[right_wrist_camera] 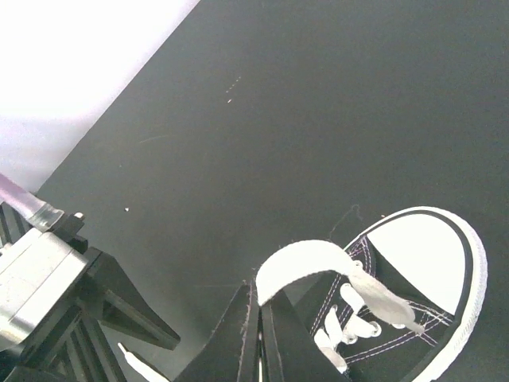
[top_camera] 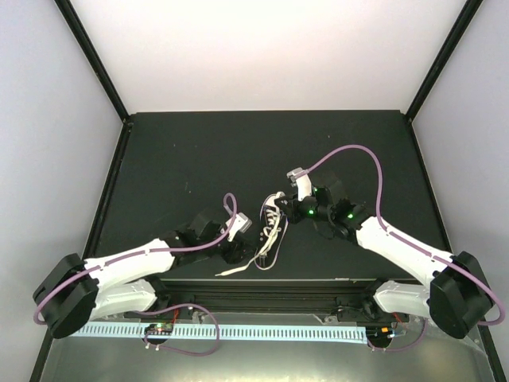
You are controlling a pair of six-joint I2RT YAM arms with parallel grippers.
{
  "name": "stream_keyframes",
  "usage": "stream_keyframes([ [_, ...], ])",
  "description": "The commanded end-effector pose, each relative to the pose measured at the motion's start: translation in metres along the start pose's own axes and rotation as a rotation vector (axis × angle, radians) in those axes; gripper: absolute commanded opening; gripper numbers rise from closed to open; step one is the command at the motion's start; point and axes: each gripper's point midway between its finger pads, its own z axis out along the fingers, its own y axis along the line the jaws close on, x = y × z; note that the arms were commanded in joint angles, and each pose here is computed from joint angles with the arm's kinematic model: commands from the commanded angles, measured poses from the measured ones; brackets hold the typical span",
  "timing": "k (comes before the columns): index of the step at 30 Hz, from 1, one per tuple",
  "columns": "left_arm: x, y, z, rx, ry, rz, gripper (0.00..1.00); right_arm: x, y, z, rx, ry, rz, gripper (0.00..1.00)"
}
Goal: Tie the shoes
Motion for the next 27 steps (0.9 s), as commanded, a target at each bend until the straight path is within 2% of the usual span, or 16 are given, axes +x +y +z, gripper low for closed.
stream_keyframes([
  [1, 0.010, 0.004, -0.004, -0.044, 0.007, -0.011, 0.46, -0.012, 0.000, -0.003, 0.007, -0.051, -0.005, 0.02],
  [9, 0.035, 0.000, 0.011, -0.075, 0.101, 0.020, 0.43, -0.012, 0.000, -0.001, 0.003, -0.049, 0.009, 0.02],
  [17, 0.029, 0.007, 0.023, -0.115, 0.100, 0.028, 0.35, -0.011, 0.001, -0.002, 0.002, -0.048, 0.010, 0.02],
  [27, 0.016, -0.007, 0.032, -0.048, 0.071, 0.043, 0.37, -0.007, -0.001, -0.002, 0.001, -0.041, 0.021, 0.02],
])
